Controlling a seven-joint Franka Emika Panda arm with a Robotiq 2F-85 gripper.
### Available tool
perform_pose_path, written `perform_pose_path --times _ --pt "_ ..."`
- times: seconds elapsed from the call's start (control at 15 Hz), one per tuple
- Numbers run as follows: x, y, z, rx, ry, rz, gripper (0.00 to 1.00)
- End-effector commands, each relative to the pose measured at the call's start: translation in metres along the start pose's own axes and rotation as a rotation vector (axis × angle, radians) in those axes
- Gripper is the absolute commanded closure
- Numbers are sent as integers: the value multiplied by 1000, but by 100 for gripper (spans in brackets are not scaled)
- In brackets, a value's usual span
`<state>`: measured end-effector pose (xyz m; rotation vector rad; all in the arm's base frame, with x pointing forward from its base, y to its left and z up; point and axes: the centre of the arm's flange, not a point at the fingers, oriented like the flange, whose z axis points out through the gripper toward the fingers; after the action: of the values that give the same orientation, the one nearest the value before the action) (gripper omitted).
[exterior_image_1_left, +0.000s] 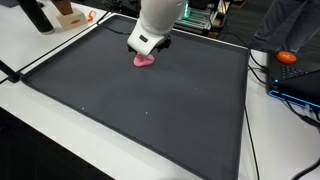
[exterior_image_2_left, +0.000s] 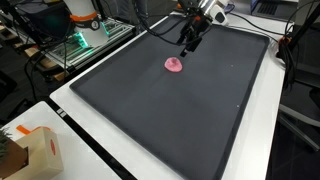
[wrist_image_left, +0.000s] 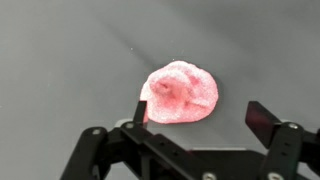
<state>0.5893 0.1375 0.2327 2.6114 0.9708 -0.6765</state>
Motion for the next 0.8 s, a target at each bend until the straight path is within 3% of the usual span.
perform_pose_path --times 0.0,0.4,0.73 --pt "-27 -1 -4 56 49 50 0" --pt "-48 15 -16 155 203 229 0" --pt "-67 26 -23 126 311 359 0"
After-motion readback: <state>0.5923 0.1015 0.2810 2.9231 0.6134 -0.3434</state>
